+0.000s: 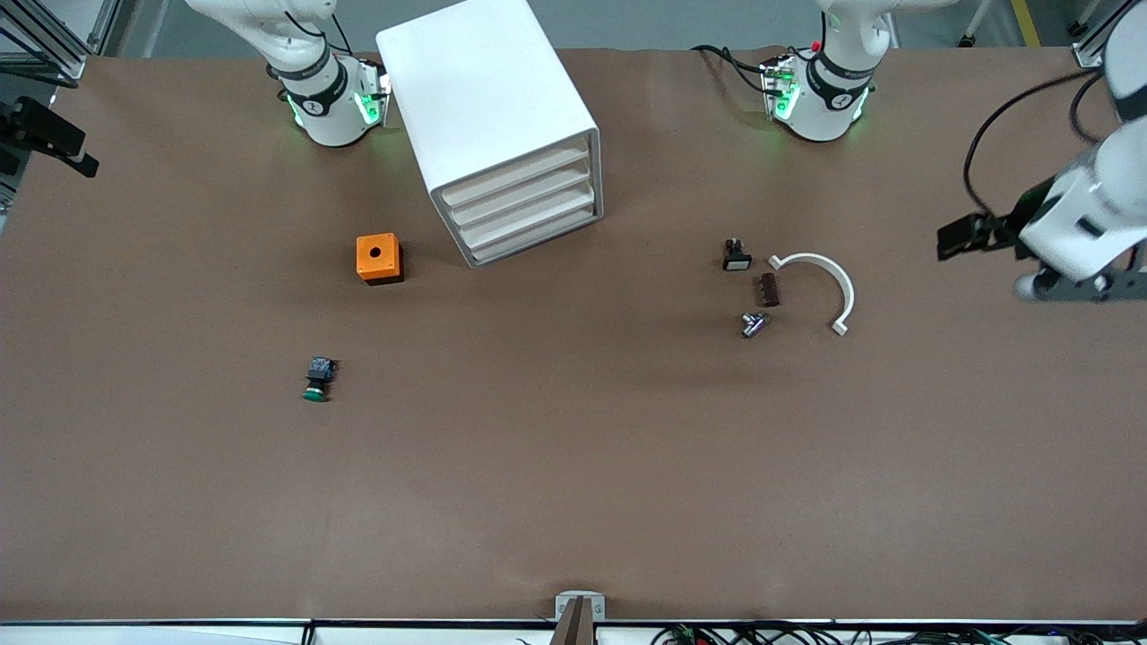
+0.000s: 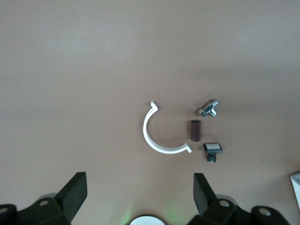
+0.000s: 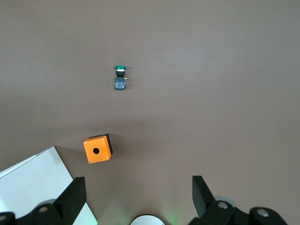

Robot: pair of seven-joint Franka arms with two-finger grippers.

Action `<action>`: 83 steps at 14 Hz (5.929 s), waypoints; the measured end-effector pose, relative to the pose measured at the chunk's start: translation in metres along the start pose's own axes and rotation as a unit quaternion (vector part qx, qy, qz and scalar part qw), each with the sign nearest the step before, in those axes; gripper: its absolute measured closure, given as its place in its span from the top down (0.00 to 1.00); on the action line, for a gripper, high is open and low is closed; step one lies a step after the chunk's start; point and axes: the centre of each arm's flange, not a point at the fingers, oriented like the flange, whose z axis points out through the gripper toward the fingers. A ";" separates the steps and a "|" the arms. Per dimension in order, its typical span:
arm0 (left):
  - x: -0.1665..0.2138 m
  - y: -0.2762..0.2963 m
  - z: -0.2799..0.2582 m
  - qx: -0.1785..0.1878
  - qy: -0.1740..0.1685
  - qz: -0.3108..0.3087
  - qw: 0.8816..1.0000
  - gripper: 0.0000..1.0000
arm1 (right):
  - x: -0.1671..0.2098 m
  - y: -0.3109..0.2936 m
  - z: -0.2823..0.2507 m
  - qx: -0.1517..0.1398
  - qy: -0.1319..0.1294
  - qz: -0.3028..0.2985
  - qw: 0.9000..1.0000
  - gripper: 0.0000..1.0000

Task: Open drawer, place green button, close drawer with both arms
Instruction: 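Reach the left gripper toward the bottom drawer front of the white cabinet, then grasp the drawer edge with the left gripper while the right gripper reaches the button, then pull the drawer open with the left gripper while the right gripper grasps the button, then carry the green button over the drawer with the right gripper while the left gripper withdraws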

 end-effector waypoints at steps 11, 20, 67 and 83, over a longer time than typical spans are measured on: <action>0.079 0.156 0.183 0.016 -0.111 -0.320 0.941 1.00 | 0.001 0.012 0.000 0.001 0.000 0.013 1.000 1.00; 0.033 0.312 0.272 0.078 -0.196 -0.561 0.801 1.00 | 0.078 0.028 0.096 0.001 -0.072 0.024 0.997 1.00; 0.010 0.384 0.380 0.142 -0.469 -0.729 0.477 0.14 | 0.108 -0.091 0.484 -0.011 0.018 0.133 0.991 0.41; 0.117 0.227 0.294 0.040 -0.300 -0.756 0.581 1.00 | 0.023 -0.315 0.299 0.003 -0.031 0.298 0.954 0.41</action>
